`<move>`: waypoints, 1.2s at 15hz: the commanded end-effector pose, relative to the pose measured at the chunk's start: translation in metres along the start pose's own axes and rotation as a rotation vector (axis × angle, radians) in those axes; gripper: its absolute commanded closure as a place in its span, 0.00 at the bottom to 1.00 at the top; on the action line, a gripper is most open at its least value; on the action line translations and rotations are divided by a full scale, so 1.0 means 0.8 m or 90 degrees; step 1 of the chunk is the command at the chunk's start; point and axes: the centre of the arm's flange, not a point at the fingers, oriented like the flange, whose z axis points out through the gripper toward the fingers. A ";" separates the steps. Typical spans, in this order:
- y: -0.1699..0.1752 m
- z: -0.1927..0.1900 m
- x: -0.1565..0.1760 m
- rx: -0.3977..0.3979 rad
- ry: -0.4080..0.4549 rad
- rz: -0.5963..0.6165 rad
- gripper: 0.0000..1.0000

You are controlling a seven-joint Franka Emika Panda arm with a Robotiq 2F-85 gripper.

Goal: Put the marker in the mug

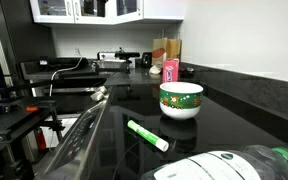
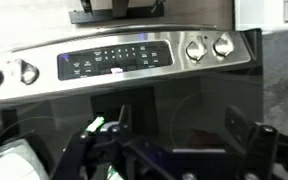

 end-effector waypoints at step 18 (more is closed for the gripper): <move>0.198 0.230 0.181 0.031 0.051 0.553 0.00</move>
